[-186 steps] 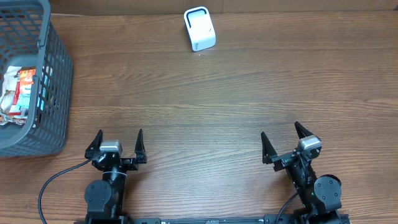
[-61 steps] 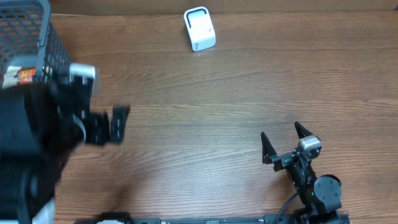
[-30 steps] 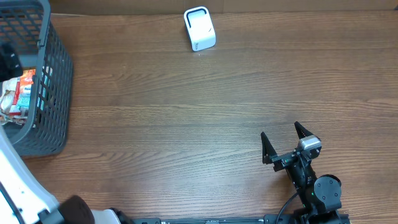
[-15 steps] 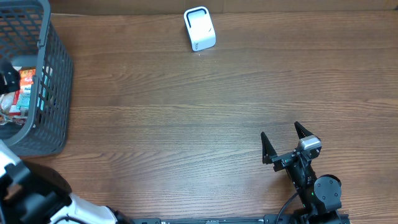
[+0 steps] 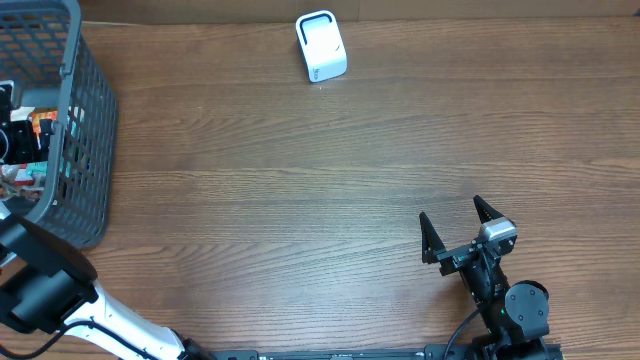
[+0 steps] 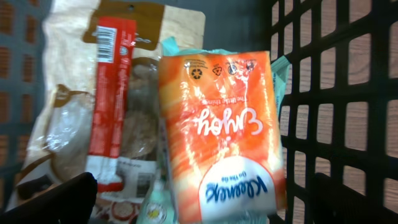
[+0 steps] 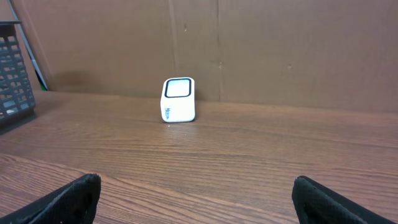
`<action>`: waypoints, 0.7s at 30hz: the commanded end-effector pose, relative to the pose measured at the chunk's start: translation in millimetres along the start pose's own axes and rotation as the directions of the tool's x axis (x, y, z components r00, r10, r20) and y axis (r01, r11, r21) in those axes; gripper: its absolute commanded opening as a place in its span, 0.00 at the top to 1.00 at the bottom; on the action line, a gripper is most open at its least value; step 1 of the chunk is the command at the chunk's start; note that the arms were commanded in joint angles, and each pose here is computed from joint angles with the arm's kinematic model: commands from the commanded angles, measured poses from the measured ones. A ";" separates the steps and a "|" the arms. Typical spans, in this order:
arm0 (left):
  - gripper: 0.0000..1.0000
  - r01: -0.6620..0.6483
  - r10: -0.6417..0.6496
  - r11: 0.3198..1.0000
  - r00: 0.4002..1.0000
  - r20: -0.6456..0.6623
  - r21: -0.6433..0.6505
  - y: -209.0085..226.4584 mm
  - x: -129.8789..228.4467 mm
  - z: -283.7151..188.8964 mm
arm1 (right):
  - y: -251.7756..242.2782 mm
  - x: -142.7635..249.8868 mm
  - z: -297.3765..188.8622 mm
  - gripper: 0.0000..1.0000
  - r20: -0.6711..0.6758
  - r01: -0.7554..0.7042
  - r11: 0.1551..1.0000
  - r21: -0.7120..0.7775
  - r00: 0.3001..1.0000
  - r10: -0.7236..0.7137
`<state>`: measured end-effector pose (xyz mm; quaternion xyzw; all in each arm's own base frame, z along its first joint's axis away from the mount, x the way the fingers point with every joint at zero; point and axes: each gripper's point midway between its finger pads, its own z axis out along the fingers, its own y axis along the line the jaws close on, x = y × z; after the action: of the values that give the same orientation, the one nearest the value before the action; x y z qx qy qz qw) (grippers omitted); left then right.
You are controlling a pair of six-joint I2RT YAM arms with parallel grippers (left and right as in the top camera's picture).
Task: Scan the item barcode
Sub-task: 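Reach the left gripper into the grey basket toward the snack packs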
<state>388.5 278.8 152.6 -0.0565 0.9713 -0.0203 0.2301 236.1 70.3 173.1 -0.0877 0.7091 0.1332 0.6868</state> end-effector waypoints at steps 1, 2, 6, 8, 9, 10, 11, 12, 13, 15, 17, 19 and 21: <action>0.00 -0.041 0.041 0.998 0.999 0.000 0.057 -6.7 -1.6 16.1 | 0.8 2.2 0.1 0.00 0.002 -0.002 1.000 -0.004 1.000 0.002; 0.00 -0.038 0.038 0.997 0.999 -0.009 0.065 -7.2 0.4 20.4 | 0.8 2.2 0.1 0.00 0.002 -0.002 1.000 -0.004 1.000 0.002; 0.00 -0.023 0.028 0.995 0.998 -0.056 0.100 -9.7 10.4 42.3 | 0.8 2.2 0.1 0.00 0.002 -0.002 1.000 -0.004 1.000 0.002; 0.00 -0.018 0.025 0.994 0.997 -0.068 0.108 -9.4 13.5 50.0 | 0.8 2.2 0.1 0.00 0.002 -0.002 1.000 -0.004 1.000 0.002; 0.00 -0.019 0.027 0.994 0.997 -0.070 0.110 -9.7 13.7 52.4 | 0.8 2.2 0.1 0.00 0.002 -0.002 1.000 -0.004 1.000 0.002; 0.00 -0.021 0.029 0.994 0.997 -0.068 0.110 -9.8 13.0 53.4 | 0.8 2.2 0.1 0.00 0.002 -0.002 1.000 -0.004 1.000 0.002; 0.00 -0.024 0.031 0.994 0.997 -0.065 0.108 -9.9 11.8 53.7 | 0.8 2.2 0.1 0.00 0.002 -0.002 1.000 -0.004 1.000 0.002; 0.00 -0.028 0.034 0.994 0.998 -0.059 0.105 -9.7 9.9 53.7 | 0.8 2.2 0.1 0.00 0.002 -0.002 1.000 -0.004 1.000 0.002; 0.00 -0.031 0.037 0.994 0.998 -0.054 0.101 -9.7 8.5 51.9 | 0.8 2.2 0.1 0.00 0.002 -0.002 1.000 -0.004 1.000 0.002; 0.00 -0.036 0.041 0.995 0.998 -0.050 0.092 -9.3 6.8 49.4 | 0.9 2.2 0.1 0.00 0.002 -0.002 1.000 -0.005 1.000 0.002; 0.00 -0.039 0.043 0.995 0.998 -0.045 0.089 -9.0 5.2 47.7 | 0.8 2.2 0.1 0.00 0.002 -0.002 1.000 -0.004 1.000 0.002; 0.00 -0.040 0.044 0.995 0.998 -0.041 0.087 -8.8 3.3 46.1 | 0.8 2.2 0.1 0.00 0.002 -0.002 1.000 -0.004 1.000 0.002; 0.00 -0.041 0.044 0.996 0.998 -0.036 0.083 -8.7 0.9 44.0 | 0.8 2.2 0.1 0.00 0.002 -0.002 1.000 -0.004 1.000 0.002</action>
<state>400.3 270.1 98.3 -0.0447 0.9777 -0.0640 0.1947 236.1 70.3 173.0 -0.0875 0.7093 0.1336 0.6866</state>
